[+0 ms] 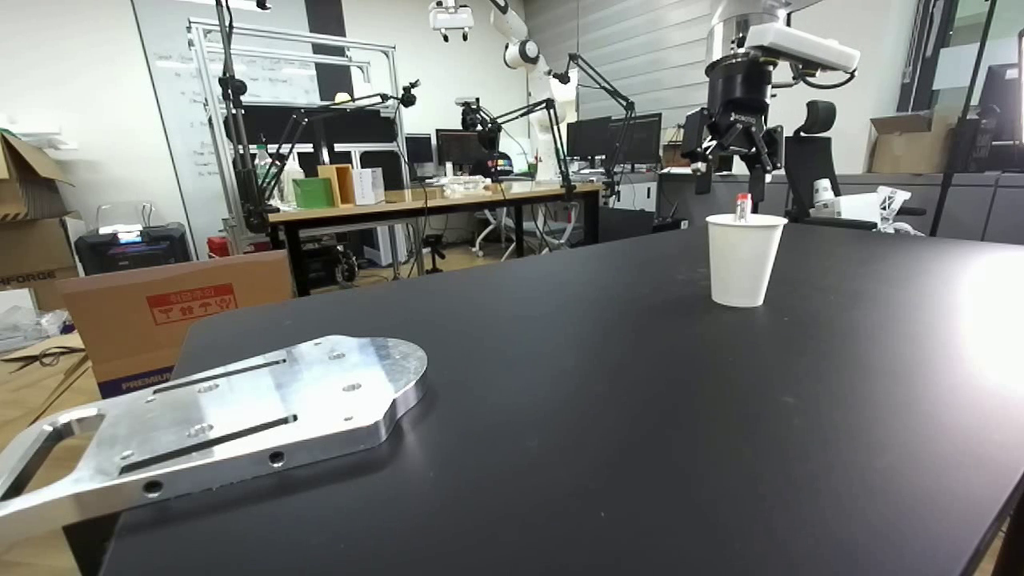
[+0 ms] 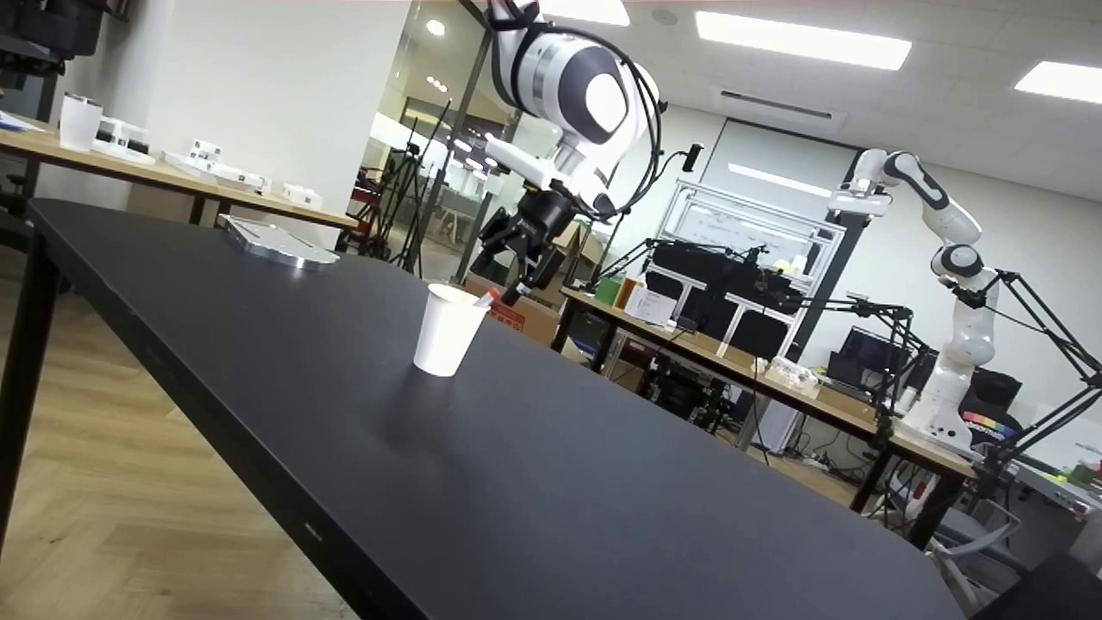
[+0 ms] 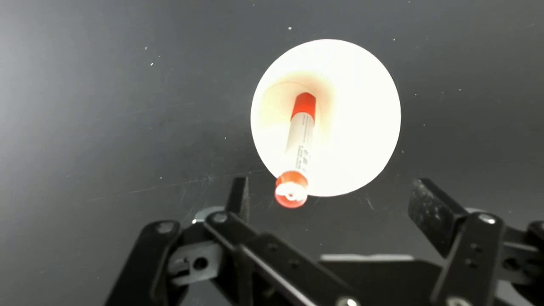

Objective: Remove the red marker from the white cup

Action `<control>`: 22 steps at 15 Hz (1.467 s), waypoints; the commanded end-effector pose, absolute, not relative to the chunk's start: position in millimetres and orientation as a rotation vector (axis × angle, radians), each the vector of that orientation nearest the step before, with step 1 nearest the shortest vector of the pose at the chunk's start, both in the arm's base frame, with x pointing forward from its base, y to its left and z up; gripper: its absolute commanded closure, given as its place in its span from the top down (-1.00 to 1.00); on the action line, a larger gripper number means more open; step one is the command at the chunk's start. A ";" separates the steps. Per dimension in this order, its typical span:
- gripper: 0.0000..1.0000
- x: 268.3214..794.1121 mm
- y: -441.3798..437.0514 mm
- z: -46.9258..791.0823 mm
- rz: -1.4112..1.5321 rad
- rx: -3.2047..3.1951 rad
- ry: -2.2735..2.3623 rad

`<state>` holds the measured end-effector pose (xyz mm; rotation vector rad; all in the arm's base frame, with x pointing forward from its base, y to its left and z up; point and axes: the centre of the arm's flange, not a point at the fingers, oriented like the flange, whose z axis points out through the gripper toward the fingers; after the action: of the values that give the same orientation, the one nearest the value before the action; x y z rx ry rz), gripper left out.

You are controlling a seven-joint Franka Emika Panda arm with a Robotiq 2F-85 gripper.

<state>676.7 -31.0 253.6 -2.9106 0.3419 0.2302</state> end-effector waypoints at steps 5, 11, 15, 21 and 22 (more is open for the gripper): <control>-0.25 689.0 -32.0 256.4 0.230 -2.902 0.399; -0.98 689.5 -36.8 261.4 0.219 -2.902 0.412; -0.90 686.8 -36.5 269.2 0.224 -2.892 0.409; -0.90 687.2 -38.8 307.0 0.177 -2.906 0.379; -0.90 687.1 -40.3 317.0 0.168 -2.902 0.375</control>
<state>685.5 -36.4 284.0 -2.9103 0.3545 0.1746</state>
